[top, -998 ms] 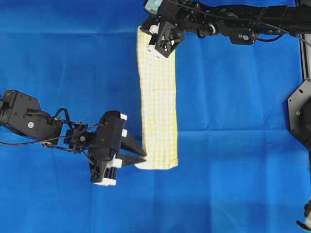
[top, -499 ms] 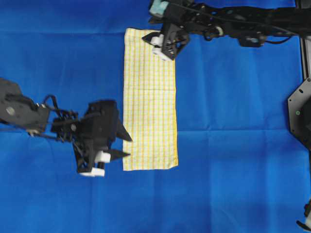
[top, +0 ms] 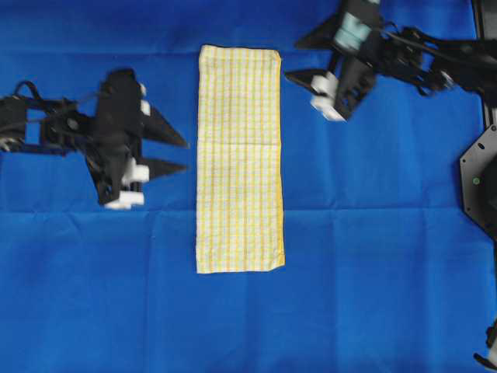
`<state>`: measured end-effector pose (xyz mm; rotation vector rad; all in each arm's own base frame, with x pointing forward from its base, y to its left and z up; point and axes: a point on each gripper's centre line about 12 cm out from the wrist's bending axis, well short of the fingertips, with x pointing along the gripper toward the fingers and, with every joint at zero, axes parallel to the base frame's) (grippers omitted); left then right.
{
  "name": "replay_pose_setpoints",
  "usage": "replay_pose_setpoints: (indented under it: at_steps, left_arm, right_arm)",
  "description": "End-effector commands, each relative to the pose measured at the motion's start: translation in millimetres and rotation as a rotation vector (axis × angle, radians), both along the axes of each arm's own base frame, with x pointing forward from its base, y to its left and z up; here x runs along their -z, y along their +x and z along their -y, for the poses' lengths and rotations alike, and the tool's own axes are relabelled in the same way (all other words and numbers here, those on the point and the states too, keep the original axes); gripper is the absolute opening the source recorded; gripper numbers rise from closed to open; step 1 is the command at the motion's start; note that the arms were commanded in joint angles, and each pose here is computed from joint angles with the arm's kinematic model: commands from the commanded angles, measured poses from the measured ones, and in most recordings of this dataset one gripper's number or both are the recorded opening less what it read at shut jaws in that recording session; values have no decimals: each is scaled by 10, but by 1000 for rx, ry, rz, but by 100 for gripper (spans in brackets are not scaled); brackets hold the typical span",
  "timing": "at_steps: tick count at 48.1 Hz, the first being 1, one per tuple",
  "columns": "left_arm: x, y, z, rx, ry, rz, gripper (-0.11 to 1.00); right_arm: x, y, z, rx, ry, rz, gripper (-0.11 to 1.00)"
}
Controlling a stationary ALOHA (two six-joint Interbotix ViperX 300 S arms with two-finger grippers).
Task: Fold the yellow towel.
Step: 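Lay the strip down vertically and open both grippers, then move both grippers to the strip's top end and pinch its corners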
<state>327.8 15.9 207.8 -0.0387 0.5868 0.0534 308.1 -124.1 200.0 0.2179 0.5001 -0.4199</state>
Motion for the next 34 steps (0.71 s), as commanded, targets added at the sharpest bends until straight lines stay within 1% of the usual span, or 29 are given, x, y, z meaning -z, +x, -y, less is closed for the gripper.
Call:
replay_pose_setpoints:
  at_steps: [1, 4, 10, 18, 27, 30, 34]
  left_arm:
    - [-148, -38, -81, -16, 23, 77, 38]
    - [-161, -87, -137, -31, 32, 96, 38]
    - [-147, -151, -171, -44, 34, 105, 38]
    - [-78, -171, -224, -63, 37, 117, 38]
    - [-76, -139, -308, -87, 44, 133, 38]
    - [-77, -125, -360, -102, 46, 134, 38]
    - [-52, -102, -475, -133, 54, 134, 38]
  right_arm:
    - [-134, -79, -124, -20, -27, 67, 64]
    - [-141, -132, -195, -32, -29, 81, 64]
    - [-167, -190, -333, -63, -29, 105, 64]
    - [-164, -169, -340, -66, -28, 105, 64]
    - [-138, -85, -273, -54, -30, 96, 64]
    - [-118, -57, -207, -37, -31, 91, 64]
    - [-58, -8, -60, 0, -34, 76, 64]
